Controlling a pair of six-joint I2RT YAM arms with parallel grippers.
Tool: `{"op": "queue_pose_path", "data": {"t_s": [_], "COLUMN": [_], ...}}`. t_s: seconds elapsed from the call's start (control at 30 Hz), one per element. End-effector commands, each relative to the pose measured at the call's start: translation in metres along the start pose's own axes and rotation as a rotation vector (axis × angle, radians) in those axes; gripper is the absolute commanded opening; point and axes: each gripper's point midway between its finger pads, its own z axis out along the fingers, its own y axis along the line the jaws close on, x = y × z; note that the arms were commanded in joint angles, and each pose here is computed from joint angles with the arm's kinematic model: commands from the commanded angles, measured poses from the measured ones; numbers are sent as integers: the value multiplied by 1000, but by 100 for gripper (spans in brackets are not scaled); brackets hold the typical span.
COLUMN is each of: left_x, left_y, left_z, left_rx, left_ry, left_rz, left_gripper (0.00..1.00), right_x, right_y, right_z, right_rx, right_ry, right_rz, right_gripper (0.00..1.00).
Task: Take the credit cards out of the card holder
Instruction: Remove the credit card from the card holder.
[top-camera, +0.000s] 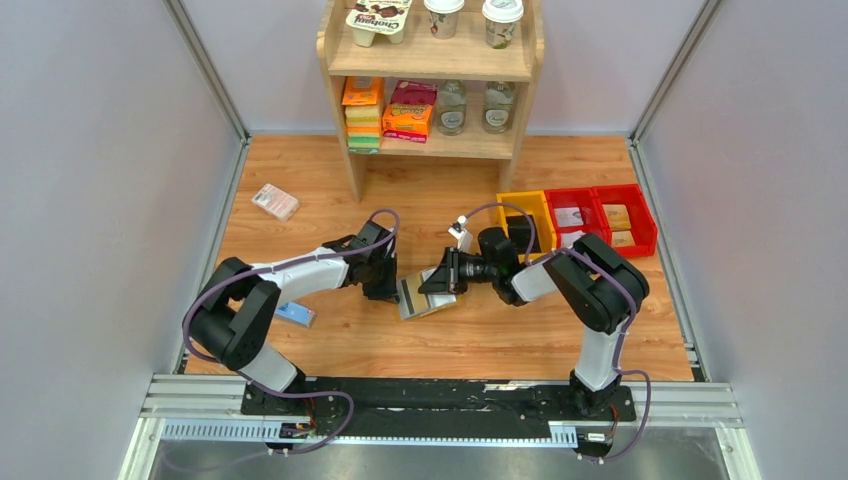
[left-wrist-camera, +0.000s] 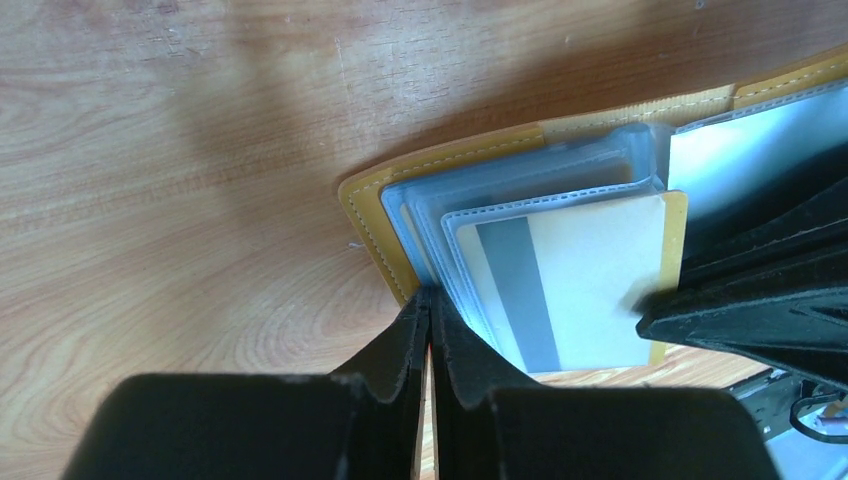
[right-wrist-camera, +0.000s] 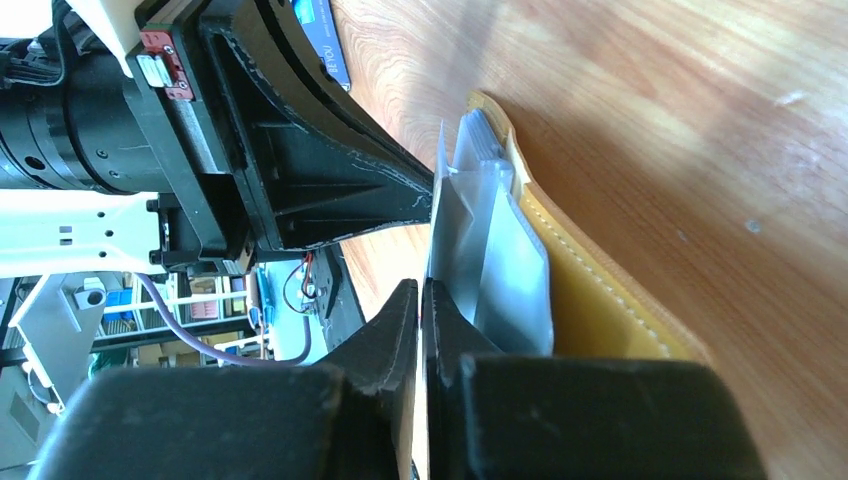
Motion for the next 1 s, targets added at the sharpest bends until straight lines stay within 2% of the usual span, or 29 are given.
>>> {"op": "queue_pose_path", "data": {"t_s": [0.0, 0.5, 0.67, 0.8, 0.97], "left_x": [22, 13, -11, -29, -38], "left_y": [31, 21, -7, -37, -53], "left_z": [16, 12, -8, -28, -37], "left_rx": [-123, -67, 56, 183, 250], "left_ry": [66, 12, -102, -183, -214], "left_rz": [18, 48, 54, 43, 43], "left_gripper": [9, 9, 20, 24, 24], "right_x": [-6, -1, -2, -2, -2], "right_y": [15, -10, -15, -21, -24], "right_z": [-10, -20, -18, -16, -15], "right_rx": [-66, 7, 23, 40, 43], "right_ry": [-19, -20, -26, -41, -47], "right_rz": [-46, -22, 3, 30, 50], "right_gripper": [5, 0, 0, 0, 0]}}
